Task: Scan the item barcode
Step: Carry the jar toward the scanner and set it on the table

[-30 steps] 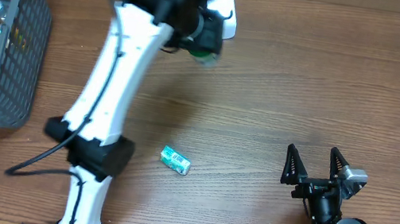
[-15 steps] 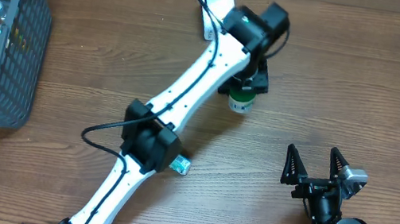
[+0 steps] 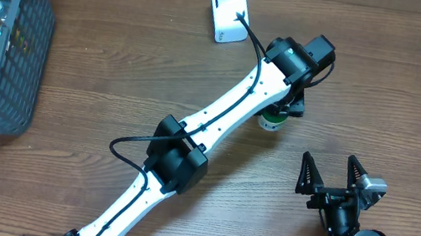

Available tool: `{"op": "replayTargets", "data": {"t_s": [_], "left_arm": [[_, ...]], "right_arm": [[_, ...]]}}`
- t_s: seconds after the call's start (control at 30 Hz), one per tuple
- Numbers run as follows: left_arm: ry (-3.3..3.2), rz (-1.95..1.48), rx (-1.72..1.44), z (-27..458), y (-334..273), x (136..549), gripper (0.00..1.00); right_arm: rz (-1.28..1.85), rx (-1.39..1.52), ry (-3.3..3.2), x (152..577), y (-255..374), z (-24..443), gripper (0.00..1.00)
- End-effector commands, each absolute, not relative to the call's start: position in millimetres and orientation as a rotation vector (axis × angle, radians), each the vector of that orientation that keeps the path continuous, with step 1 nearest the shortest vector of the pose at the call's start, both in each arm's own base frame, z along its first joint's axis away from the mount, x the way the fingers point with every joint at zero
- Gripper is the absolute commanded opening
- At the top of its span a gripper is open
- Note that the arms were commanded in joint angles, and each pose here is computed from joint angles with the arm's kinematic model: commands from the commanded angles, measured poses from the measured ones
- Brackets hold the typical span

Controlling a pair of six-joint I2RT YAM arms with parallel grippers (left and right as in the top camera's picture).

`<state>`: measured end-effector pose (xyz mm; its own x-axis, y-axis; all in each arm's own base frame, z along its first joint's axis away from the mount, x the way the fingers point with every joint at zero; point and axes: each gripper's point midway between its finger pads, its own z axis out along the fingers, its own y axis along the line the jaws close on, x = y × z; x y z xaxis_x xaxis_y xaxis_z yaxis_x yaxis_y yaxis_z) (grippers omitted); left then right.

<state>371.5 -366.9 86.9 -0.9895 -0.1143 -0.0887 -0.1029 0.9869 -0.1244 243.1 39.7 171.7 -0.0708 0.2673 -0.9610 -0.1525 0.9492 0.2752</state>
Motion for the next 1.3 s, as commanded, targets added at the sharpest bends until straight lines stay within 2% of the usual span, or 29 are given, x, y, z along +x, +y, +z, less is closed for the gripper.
{"op": "replayTargets", "data": {"t_s": [0.0, 0.27, 0.63, 0.83, 0.93, 1.07, 1.2, 1.27], "left_arm": [[3.028, -0.156, -0.215, 75.7, -371.1, 369.6, 0.32], [3.006, -0.167, -0.185, 74.6, -380.8, 367.7, 0.34], [2.977, -0.068, -0.147, 66.0, -379.8, 362.3, 0.41], [3.003, -0.064, -0.149, 55.7, -380.2, 358.0, 0.62], [3.006, -0.076, -0.150, 57.4, -380.8, 358.0, 0.99], [3.047, -0.172, -0.129, 66.0, -383.3, 358.1, 1.00], [2.997, -0.268, -0.172, 112.0, -368.7, 374.9, 1.00], [2.940, -0.330, -0.213, 150.7, -354.7, 384.0, 1.00]], "right_arm": [[0.341, 0.084, 1.604, 243.4, 39.2, 169.4, 1.00], [0.341, 0.084, 1.604, 243.4, 39.2, 169.4, 1.00], [0.341, 0.084, 1.604, 243.4, 39.2, 169.4, 1.00], [0.341, 0.084, 1.604, 243.4, 39.2, 169.4, 1.00], [0.341, 0.084, 1.604, 243.4, 39.2, 169.4, 1.00], [0.341, 0.084, 1.604, 243.4, 39.2, 169.4, 1.00], [0.341, 0.084, 1.604, 243.4, 39.2, 169.4, 1.00], [0.341, 0.084, 1.604, 243.4, 39.2, 169.4, 1.00]]}}
